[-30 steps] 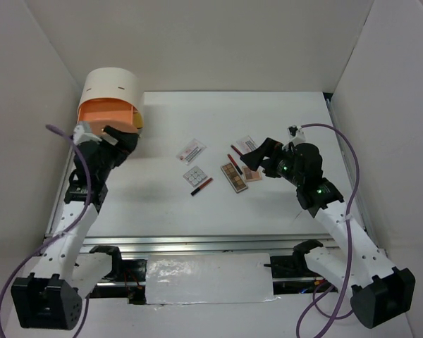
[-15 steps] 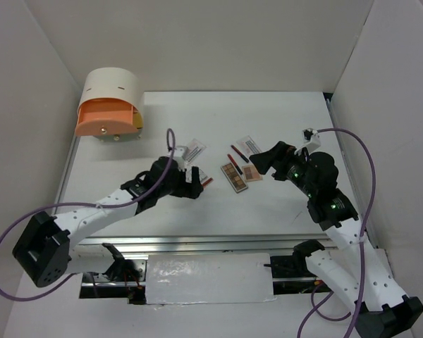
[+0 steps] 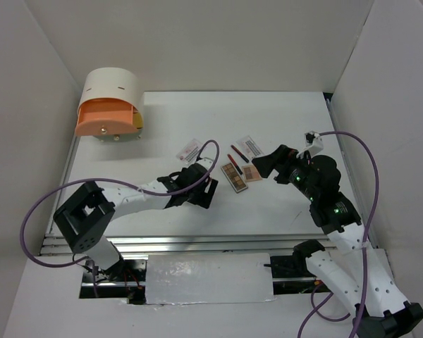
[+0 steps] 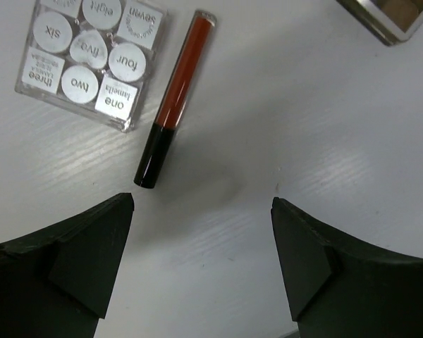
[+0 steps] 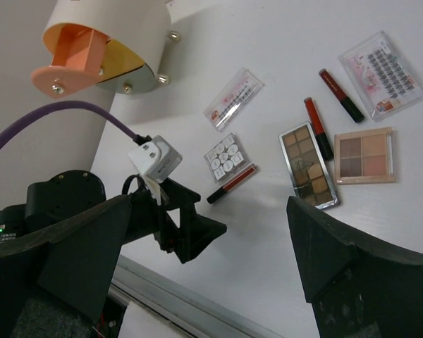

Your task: Organize the makeup

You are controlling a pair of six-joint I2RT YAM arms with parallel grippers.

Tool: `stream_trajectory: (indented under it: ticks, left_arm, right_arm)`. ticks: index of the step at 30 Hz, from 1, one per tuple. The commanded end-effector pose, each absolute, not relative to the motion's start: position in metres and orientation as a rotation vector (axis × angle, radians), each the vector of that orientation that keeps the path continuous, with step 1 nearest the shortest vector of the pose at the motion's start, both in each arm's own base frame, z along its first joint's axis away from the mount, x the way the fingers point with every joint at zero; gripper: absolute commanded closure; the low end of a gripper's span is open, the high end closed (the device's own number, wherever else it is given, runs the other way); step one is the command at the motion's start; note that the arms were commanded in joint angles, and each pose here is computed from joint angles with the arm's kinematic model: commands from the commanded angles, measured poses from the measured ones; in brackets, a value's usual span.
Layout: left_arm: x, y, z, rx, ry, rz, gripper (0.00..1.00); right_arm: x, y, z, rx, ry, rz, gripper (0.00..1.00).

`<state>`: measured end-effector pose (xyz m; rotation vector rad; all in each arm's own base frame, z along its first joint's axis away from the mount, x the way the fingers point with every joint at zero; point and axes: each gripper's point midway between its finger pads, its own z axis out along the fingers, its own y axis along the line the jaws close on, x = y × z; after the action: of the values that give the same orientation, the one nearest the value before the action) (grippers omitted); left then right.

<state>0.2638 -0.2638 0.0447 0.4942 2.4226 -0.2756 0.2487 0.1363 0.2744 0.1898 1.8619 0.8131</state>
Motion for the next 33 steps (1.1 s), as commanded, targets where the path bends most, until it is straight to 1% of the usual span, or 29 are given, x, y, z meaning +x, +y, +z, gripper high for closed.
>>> stream_trajectory:
  ticks: [1,8,13,16,19,20,22,23,25,26,28,30,33]
  left_arm:
    - [0.288,-0.271,0.053,0.493,2.370,-0.208,0.08]
    - [0.298,-0.283,0.036,0.498,2.403,-0.179,0.16]
    - [0.298,-0.278,0.031,0.474,2.417,-0.152,0.17]
    - [0.297,-0.277,0.030,0.476,2.418,-0.156,0.20]
    - [0.294,-0.282,0.024,0.496,2.435,-0.185,0.29]
    - [0.293,-0.283,0.022,0.495,2.441,-0.191,0.36]
    - [0.291,-0.283,0.017,0.502,2.454,-0.196,0.43]
    - [0.291,-0.284,0.016,0.500,2.458,-0.199,0.49]
    - [0.289,-0.285,0.014,0.503,2.464,-0.207,0.55]
    - [0.288,-0.285,0.015,0.502,2.466,-0.214,0.61]
    - [0.287,-0.289,0.016,0.511,2.465,-0.244,0.70]
    - [0.286,-0.293,0.017,0.527,2.468,-0.257,0.74]
    - [0.284,-0.301,0.023,0.555,2.465,-0.305,0.90]
  right_arm:
    - [0.247,0.133,0.285,0.170,1.832,0.797,0.00]
    - [0.247,0.132,0.284,0.166,1.835,0.784,0.00]
    - [0.247,0.132,0.283,0.166,1.832,0.785,0.00]
    - [0.248,0.133,0.281,0.166,1.837,0.788,0.00]
    - [0.248,0.134,0.280,0.166,1.841,0.793,0.00]
    - [0.248,0.134,0.281,0.166,1.841,0.793,0.00]
    - [0.248,0.133,0.282,0.166,1.836,0.793,0.00]
    - [0.248,0.133,0.282,0.168,1.834,0.791,0.00]
    - [0.247,0.132,0.284,0.169,1.831,0.790,0.00]
    - [0.247,0.133,0.283,0.165,1.834,0.790,0.00]
    - [0.247,0.131,0.282,0.173,1.833,0.785,0.00]
    - [0.247,0.132,0.282,0.173,1.833,0.787,0.00]
    - [0.247,0.131,0.283,0.174,1.830,0.787,0.00]
